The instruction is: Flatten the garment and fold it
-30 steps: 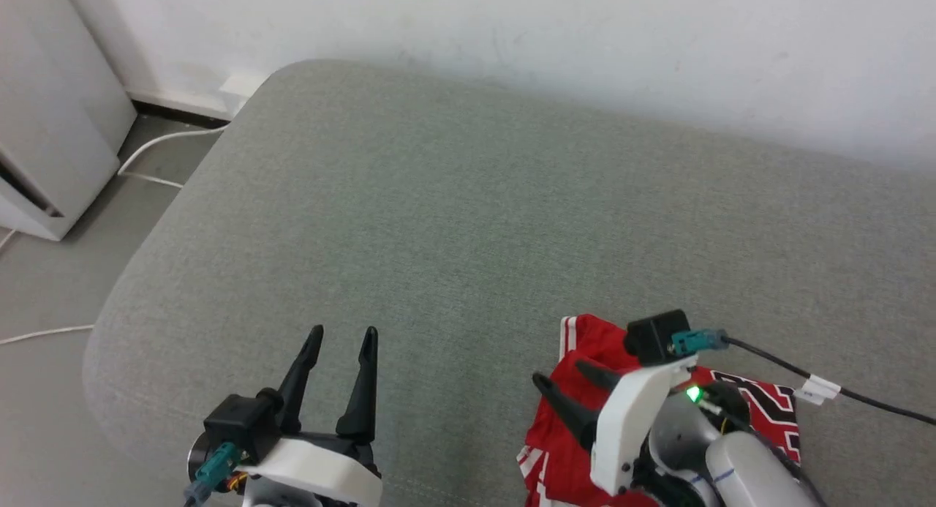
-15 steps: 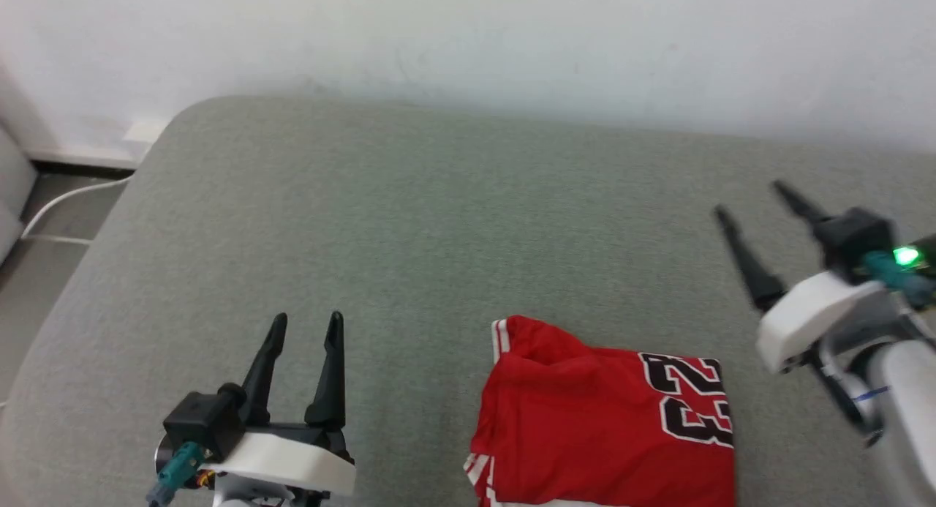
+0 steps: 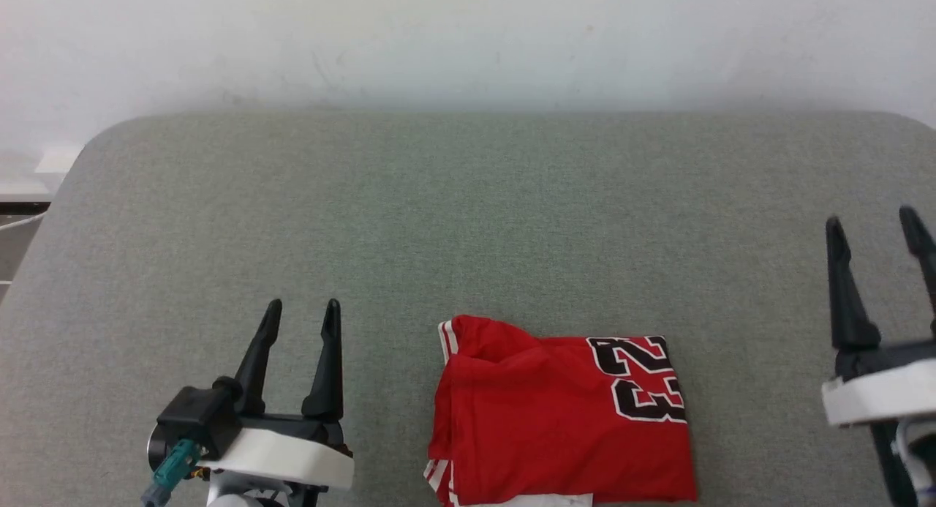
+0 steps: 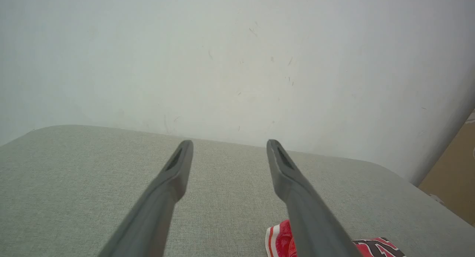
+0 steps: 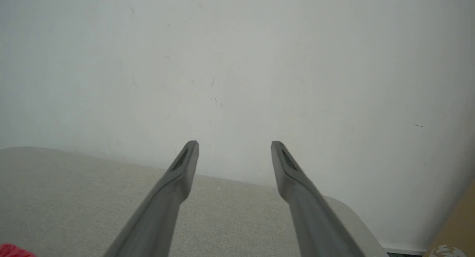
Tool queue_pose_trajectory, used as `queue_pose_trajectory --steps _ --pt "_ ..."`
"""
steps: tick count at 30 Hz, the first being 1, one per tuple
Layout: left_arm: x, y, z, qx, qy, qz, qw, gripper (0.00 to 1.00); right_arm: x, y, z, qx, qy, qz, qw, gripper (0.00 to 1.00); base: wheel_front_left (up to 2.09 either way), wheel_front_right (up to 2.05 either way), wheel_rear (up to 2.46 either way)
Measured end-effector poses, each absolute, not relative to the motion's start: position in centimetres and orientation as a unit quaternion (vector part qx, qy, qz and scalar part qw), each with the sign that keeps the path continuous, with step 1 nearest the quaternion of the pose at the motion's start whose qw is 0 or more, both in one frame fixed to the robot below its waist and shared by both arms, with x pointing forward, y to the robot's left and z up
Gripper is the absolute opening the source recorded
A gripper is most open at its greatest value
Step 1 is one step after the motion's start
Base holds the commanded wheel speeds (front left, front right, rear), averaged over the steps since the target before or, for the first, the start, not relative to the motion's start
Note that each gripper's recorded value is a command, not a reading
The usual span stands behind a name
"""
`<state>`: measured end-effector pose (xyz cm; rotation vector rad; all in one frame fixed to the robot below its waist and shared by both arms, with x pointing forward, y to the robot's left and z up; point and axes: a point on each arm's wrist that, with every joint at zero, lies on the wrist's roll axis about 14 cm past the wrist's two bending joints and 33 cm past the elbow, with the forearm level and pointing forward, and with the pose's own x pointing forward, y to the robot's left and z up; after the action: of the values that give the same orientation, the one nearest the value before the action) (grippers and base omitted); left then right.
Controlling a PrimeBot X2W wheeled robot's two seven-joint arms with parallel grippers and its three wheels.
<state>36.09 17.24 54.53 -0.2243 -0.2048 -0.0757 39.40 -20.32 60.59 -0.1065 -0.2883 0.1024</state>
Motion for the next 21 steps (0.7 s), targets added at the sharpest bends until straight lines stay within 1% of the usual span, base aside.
queue_pose_trajectory --steps 6,11,13,14,17,19,21 --pt "36.2 16.8 54.1 -0.108 -0.095 -0.044 0.989 1.00 37.4 -19.6 58.0 -0.022 -0.120 0.043 0.992 1.00 0.00 0.00 0.00" --pt "36.1 16.6 53.6 -0.106 -0.088 -0.045 0.989 1.00 37.0 -19.4 56.9 -0.011 -0.107 0.039 0.993 1.00 0.00 0.00 0.00" --pt "36.2 16.6 53.5 -0.106 -0.085 -0.045 0.990 1.00 37.2 -19.2 56.1 -0.006 -0.086 0.043 0.995 1.00 0.00 0.00 0.00" --pt "36.2 16.6 53.4 -0.106 -0.084 -0.046 0.990 1.00 37.3 -19.2 55.2 0.000 -0.065 0.045 0.997 1.00 0.00 0.00 0.00" --pt "36.3 16.4 52.8 -0.105 -0.075 -0.047 0.991 1.00 37.3 -18.7 51.6 0.019 0.027 0.059 0.998 1.00 0.00 0.00 0.00" --pt "36.5 16.4 52.3 -0.105 -0.067 -0.047 0.991 1.00 37.1 -17.9 49.2 0.037 0.093 0.079 0.992 1.00 0.00 0.00 0.00" --pt "36.7 16.3 51.8 -0.104 -0.059 -0.047 0.992 1.00 36.7 -17.4 46.6 0.068 0.164 0.094 0.980 1.00 0.00 0.00 0.00"
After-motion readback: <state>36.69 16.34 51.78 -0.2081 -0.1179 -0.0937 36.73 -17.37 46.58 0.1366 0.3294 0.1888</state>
